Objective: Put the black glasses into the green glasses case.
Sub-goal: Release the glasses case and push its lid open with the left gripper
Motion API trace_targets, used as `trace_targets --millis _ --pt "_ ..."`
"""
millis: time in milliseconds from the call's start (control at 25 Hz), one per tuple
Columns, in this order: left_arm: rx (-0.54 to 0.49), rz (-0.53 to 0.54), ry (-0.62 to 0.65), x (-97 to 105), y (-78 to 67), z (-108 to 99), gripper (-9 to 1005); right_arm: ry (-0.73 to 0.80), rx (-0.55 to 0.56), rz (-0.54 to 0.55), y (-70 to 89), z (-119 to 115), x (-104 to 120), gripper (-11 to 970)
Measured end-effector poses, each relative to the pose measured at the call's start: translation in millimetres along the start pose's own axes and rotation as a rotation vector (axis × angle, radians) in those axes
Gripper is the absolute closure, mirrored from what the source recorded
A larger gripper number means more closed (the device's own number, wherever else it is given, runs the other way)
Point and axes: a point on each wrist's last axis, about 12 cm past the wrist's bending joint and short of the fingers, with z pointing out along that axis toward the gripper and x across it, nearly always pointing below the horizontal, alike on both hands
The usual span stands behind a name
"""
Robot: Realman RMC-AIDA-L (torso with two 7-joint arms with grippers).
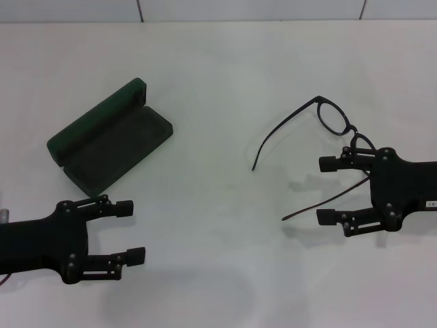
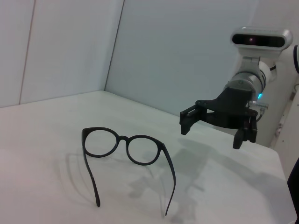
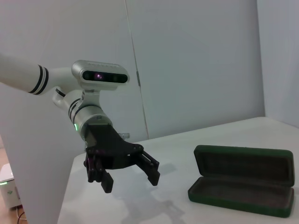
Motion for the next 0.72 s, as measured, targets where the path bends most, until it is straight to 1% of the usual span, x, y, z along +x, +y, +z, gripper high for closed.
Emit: trace_targets --millis 440,520,640,720 --pt "0.001 -0.022 -0.006 -2 0.4 0 156 -0.002 0.003 0.003 0.5 -1 1 74" --pt "-0.003 -0.048 -0.021 -7 2.9 1 159 -0.002 0.004 0.004 0.8 -1 1 74" --pt "-0.005 -0.082 -0.025 -22 10.0 2 165 -0.001 0.003 0.005 1.2 -1 2 74" --pt "-0.007 -0.093 -0.01 -37 17.3 2 169 -0.001 0.0 0.008 2.3 -1 2 74"
